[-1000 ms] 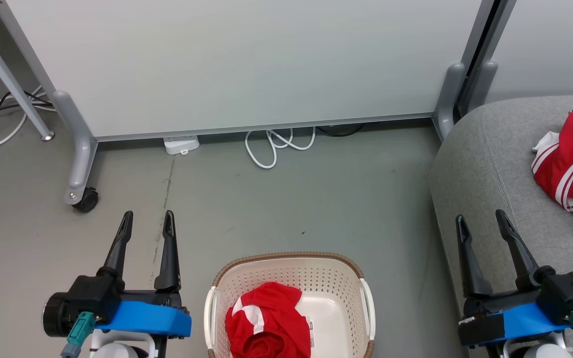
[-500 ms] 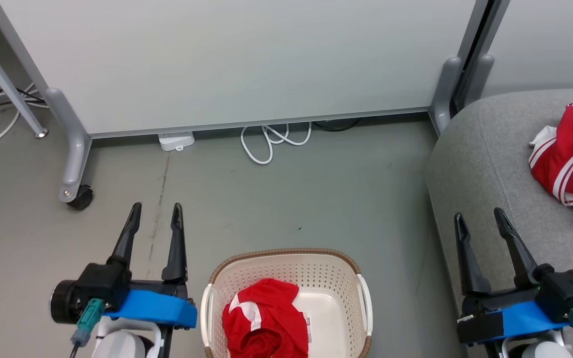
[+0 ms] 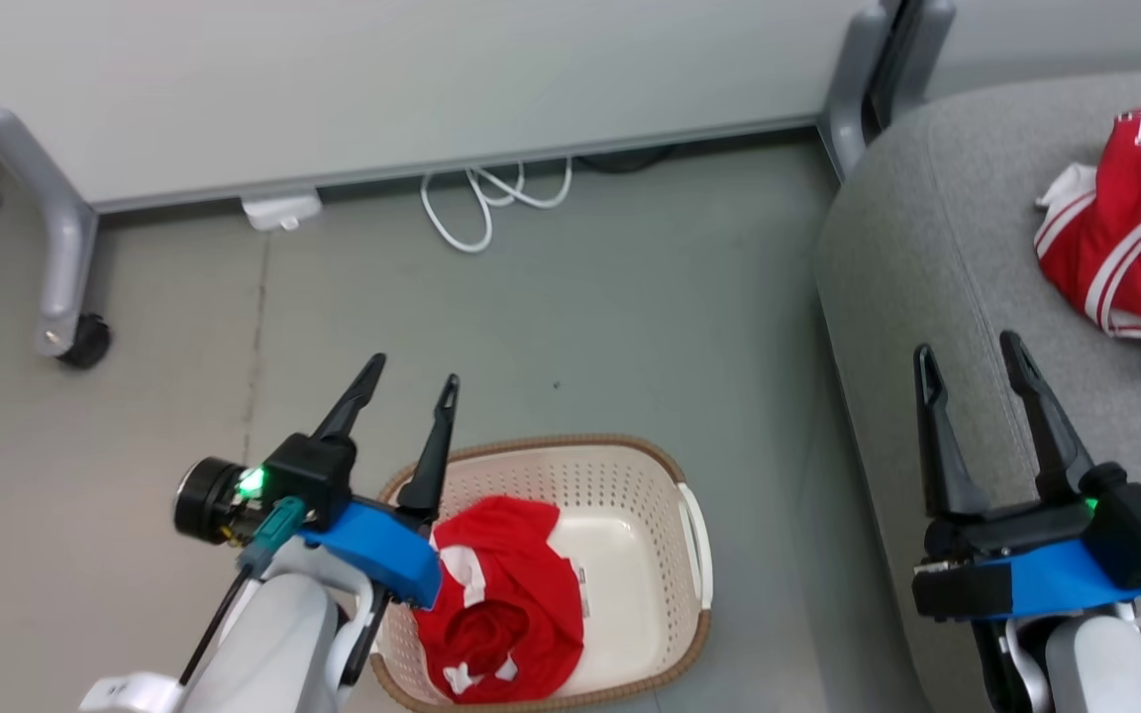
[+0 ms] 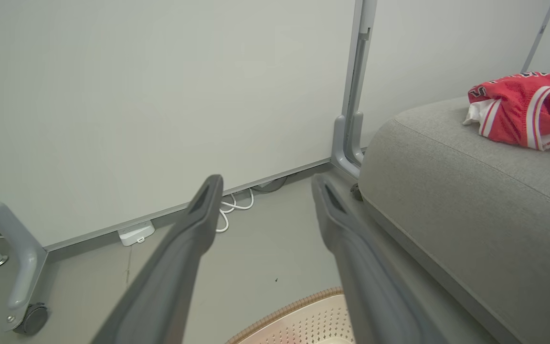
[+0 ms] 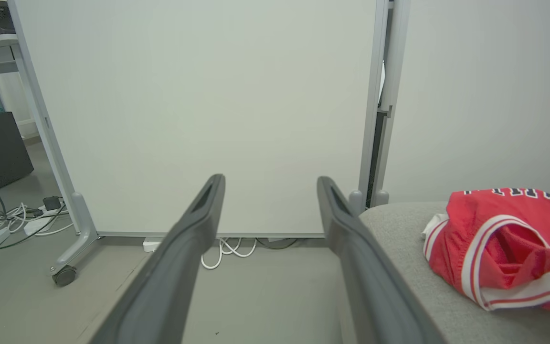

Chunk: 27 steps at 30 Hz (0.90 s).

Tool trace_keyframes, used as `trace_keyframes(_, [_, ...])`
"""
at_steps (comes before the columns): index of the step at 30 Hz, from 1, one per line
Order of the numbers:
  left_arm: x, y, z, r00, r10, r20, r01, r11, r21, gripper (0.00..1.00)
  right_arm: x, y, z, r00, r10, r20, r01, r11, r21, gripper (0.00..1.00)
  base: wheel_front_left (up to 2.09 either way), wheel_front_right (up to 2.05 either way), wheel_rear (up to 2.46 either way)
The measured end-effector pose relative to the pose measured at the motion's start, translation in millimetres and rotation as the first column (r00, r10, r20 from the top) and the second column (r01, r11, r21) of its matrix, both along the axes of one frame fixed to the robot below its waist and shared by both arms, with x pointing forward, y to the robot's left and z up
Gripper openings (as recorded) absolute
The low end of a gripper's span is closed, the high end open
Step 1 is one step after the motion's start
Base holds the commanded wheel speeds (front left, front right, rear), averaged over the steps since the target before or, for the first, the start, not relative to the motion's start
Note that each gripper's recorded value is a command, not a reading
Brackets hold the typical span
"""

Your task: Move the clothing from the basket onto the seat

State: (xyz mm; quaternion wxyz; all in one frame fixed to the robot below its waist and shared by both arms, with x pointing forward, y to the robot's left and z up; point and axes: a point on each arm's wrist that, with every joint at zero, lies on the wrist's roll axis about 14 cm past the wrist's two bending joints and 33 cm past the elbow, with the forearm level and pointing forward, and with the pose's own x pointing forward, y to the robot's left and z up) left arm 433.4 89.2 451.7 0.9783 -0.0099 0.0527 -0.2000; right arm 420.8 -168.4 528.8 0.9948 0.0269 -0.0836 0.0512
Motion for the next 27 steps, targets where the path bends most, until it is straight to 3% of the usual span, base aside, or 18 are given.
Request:
trace_keyframes(7, [9, -37, -53, 0.979, -0.148, -0.139, 0.156, 0.986, 0.049, 1.00, 21, -10, -9, 1.000, -0.026, -0.009, 0.026, 1.000, -0.016, 1.00, 0.00, 0.00, 0.00])
trace_keyframes(11, [8, -58, -88, 0.945, -0.239, -0.224, 0.263, 0.961, 0.085, 1.00, 34, -16, -17, 0.999, -0.042, -0.019, 0.041, 0.999, -0.031, 1.00, 0.00, 0.00, 0.00])
trace_keyframes(21, [-7, -73, -187, 0.809, -0.362, -0.463, 0.477, 0.865, 0.156, 1.00, 70, -20, -44, 0.998, -0.041, -0.047, 0.038, 0.998, -0.057, 1.00, 0.00, 0.00, 0.00])
trace_keyframes(27, [-29, -74, -243, 0.694, -0.399, -0.599, 0.605, 0.775, 0.184, 1.00, 83, -25, -68, 0.995, -0.048, -0.085, 0.042, 0.996, -0.073, 1.00, 0.00, 0.00, 0.00])
